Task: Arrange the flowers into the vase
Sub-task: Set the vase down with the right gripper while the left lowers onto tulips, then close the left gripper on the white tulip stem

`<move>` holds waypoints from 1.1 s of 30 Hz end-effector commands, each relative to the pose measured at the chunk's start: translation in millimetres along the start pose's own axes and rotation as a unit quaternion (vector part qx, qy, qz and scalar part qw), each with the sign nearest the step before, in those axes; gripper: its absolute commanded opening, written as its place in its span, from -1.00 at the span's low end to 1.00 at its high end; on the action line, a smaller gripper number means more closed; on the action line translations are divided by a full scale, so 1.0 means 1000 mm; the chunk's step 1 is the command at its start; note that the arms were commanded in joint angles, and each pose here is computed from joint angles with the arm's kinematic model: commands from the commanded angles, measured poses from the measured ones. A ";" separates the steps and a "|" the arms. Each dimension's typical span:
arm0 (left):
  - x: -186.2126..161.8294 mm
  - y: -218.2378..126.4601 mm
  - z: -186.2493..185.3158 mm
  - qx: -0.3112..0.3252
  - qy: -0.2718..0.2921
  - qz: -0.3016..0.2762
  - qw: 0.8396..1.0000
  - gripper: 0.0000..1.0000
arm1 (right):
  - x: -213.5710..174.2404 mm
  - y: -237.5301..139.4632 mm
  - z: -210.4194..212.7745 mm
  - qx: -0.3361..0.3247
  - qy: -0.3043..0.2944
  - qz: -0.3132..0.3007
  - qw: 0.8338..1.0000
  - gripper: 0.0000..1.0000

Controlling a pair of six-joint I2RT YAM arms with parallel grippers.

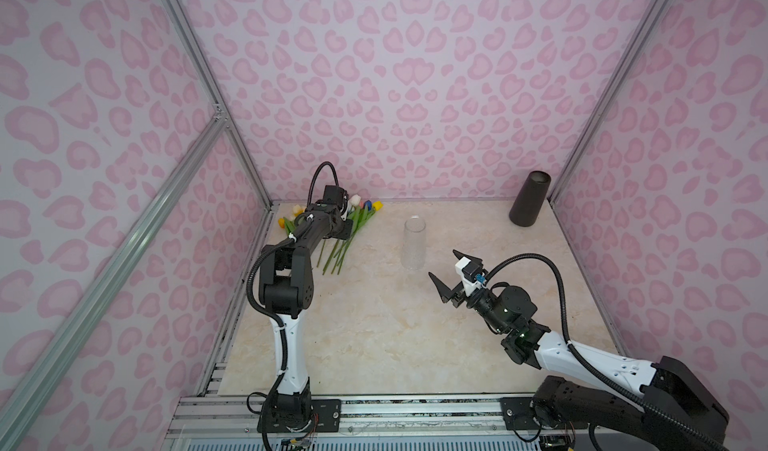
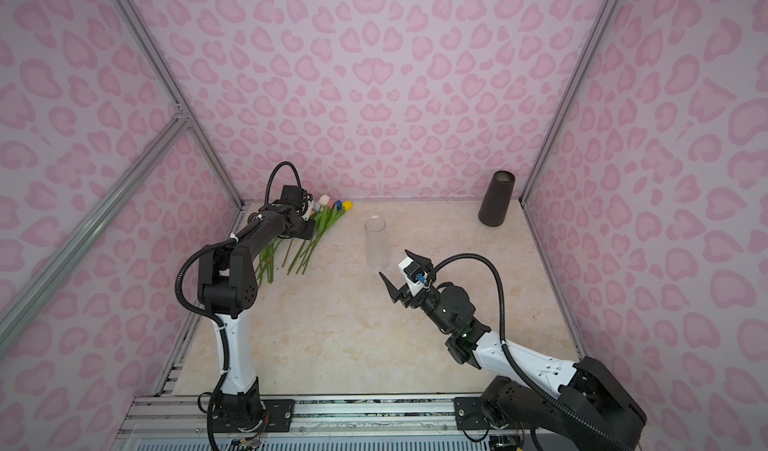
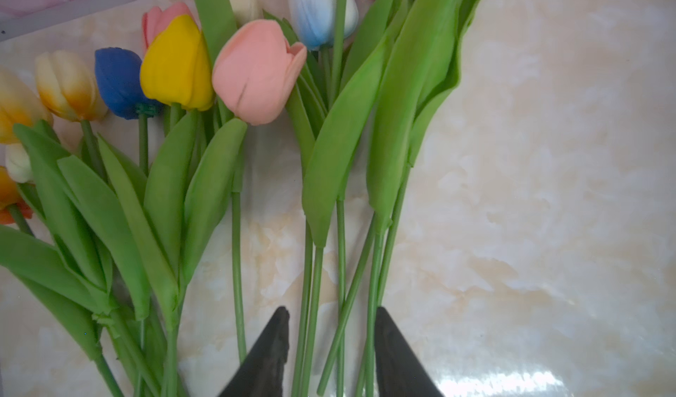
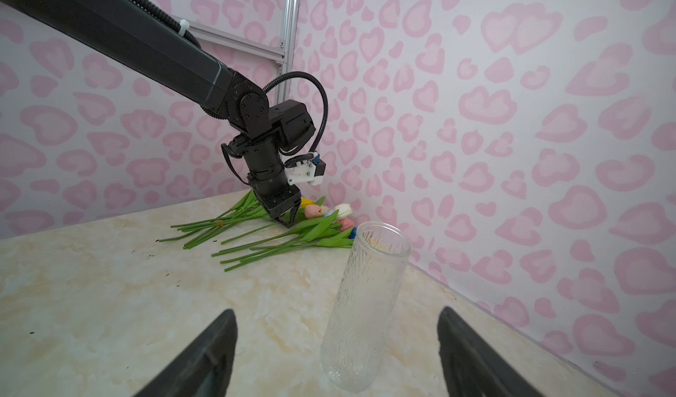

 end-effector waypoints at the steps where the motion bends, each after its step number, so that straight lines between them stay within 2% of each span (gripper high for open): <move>1: -0.005 0.011 0.004 0.017 0.019 0.030 0.999 -0.19 | 0.011 -0.003 -0.002 -0.008 -0.004 -0.040 0.999 0.70; 15: -0.006 0.048 0.002 0.019 0.033 0.062 0.997 -0.25 | -0.005 -0.006 0.004 0.001 0.013 -0.024 1.000 0.73; 17: -0.009 0.052 0.002 0.018 0.034 0.067 0.997 -0.39 | -0.005 -0.006 0.003 -0.004 0.011 -0.020 1.000 0.73; 21: -0.012 0.057 0.000 0.014 0.034 0.072 0.997 -0.40 | -0.004 -0.007 0.001 -0.009 0.008 -0.022 1.000 0.74; 22: -0.011 0.057 0.000 0.014 0.034 0.072 0.997 -0.41 | -0.004 -0.007 0.001 -0.011 0.008 -0.023 1.000 0.74; 24: -0.010 0.054 0.001 0.014 0.030 0.070 0.997 -0.55 | -0.004 -0.008 0.000 -0.012 0.008 -0.024 1.000 0.75; 26: -0.007 0.049 0.000 0.011 0.028 0.065 0.997 -0.56 | -0.004 -0.009 0.000 -0.012 0.009 -0.023 1.000 0.75; 29: -0.002 0.040 -0.001 0.010 0.023 0.057 0.998 -0.77 | -0.006 -0.009 0.000 -0.014 0.007 -0.021 1.000 0.75; 33: 0.003 0.029 -0.003 0.014 0.028 0.048 0.998 -0.78 | -0.006 -0.009 -0.001 -0.019 0.006 -0.021 1.000 0.75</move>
Point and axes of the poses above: each gripper's point midway between its finger pads, its own y axis out along the fingers, its own z axis along the line the jaws close on, x = y × z, the point moved 4 cm from there along -y, back along the fingers, and after that the axes turned 1 degree about -y, right-handed, at the moved point
